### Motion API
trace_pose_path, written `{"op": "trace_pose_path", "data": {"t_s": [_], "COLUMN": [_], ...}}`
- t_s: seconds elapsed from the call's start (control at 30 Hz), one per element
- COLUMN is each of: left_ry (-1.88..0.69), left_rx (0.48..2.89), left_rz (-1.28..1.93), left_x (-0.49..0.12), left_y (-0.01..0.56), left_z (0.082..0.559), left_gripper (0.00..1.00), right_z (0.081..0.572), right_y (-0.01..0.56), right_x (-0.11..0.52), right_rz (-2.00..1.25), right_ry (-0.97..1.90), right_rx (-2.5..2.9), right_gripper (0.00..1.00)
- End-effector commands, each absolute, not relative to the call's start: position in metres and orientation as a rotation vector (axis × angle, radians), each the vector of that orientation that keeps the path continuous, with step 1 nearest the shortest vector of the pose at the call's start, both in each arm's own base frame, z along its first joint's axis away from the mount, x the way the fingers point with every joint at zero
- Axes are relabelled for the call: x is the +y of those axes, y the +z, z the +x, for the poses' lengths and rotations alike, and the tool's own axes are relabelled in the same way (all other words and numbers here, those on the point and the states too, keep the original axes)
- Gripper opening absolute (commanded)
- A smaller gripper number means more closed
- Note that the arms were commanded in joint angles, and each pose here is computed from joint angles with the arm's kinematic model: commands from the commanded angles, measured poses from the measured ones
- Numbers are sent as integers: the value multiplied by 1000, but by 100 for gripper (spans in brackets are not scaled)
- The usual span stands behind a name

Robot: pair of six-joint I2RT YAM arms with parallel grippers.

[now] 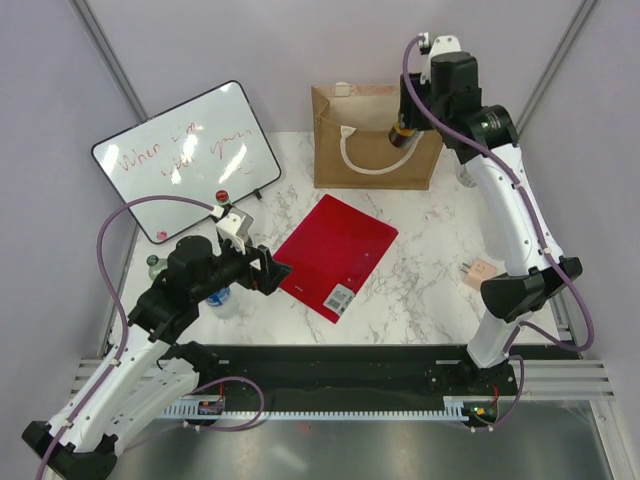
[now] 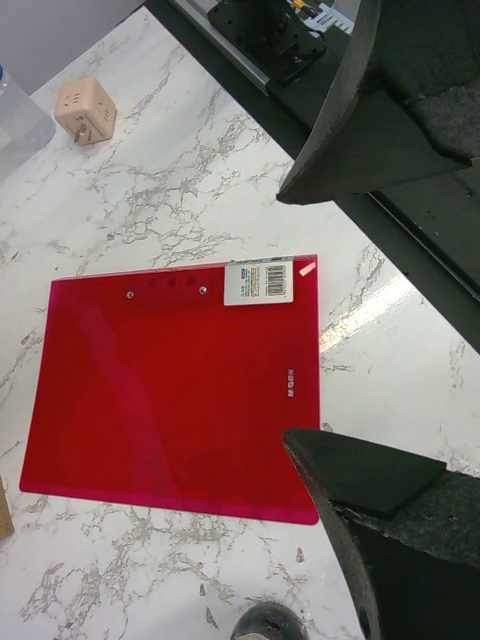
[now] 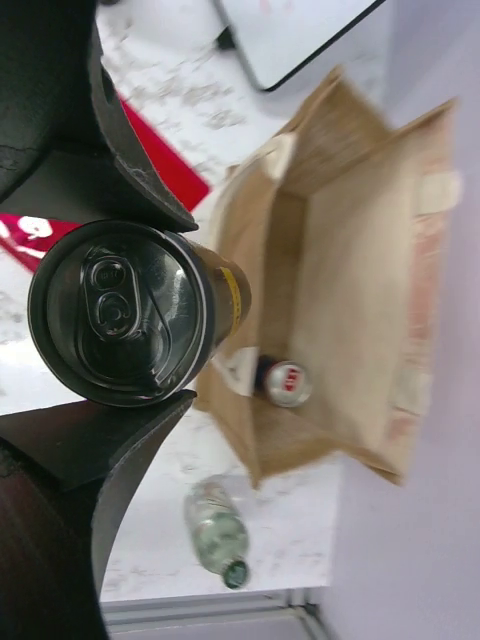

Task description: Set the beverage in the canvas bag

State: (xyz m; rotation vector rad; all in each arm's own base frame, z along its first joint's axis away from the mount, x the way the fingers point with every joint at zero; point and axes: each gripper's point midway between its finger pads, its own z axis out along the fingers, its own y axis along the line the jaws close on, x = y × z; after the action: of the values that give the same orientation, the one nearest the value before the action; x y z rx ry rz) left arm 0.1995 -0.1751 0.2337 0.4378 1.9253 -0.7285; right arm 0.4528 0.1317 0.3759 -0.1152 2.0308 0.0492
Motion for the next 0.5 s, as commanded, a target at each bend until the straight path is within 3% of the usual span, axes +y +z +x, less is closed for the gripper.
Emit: {"op": "trace_pose_path", "data": {"t_s": [0.0,0.23,0.47], "left_ry": [-742,-740,-744], "left_rx": [1885,1876,1873], "left_rz": [462,460,464], "left_x": [-179,-178,-178], "left_y": [242,244,245], "left_z": [200,199,198], "left_gripper": [100,100,100], "right_z": [474,514,555], "right_y": [462,493,451], "right_x": [132,133,134], "right_rz": [-36,-11,-73], "right_ry": [87,30,-94], "right_rx": [1750,1567,1617], "right_gripper": [0,0,0]}}
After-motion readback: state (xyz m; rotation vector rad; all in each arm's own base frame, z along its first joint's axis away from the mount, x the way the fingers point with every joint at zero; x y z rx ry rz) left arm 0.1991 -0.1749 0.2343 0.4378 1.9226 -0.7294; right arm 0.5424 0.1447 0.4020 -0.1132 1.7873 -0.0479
